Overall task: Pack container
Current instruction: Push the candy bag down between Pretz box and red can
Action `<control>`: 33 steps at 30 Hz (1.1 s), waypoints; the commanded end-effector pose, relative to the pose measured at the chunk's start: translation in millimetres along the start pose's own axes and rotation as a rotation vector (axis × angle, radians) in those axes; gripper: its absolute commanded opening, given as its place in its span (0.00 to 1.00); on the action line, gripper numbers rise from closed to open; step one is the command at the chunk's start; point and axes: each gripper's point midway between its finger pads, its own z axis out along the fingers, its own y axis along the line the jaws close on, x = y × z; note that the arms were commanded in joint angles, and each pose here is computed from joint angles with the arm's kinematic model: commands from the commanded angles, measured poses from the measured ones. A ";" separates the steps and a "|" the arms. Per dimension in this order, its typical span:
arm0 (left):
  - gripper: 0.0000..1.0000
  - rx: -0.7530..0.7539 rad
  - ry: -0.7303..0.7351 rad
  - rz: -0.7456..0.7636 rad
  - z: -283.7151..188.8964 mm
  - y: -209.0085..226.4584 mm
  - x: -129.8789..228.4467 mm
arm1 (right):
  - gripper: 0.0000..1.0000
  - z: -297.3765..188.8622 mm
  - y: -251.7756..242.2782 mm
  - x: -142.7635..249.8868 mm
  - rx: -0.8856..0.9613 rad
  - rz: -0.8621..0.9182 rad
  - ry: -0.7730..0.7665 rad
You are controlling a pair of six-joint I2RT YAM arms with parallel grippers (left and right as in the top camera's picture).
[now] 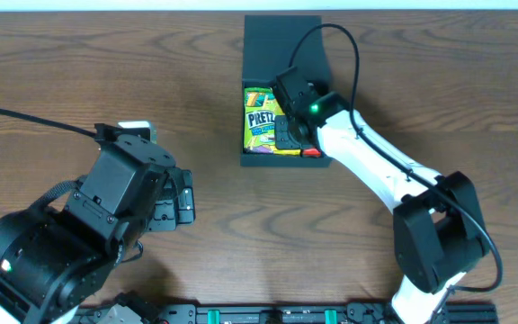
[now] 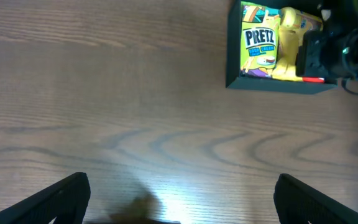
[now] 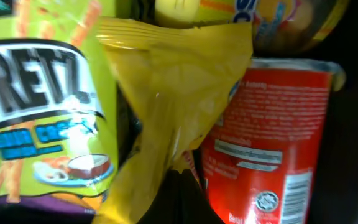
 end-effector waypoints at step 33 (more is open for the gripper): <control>0.95 0.007 -0.006 0.007 -2.3 -0.6 -1.4 | 0.02 -26.4 -19.6 33.1 0.048 -0.050 0.097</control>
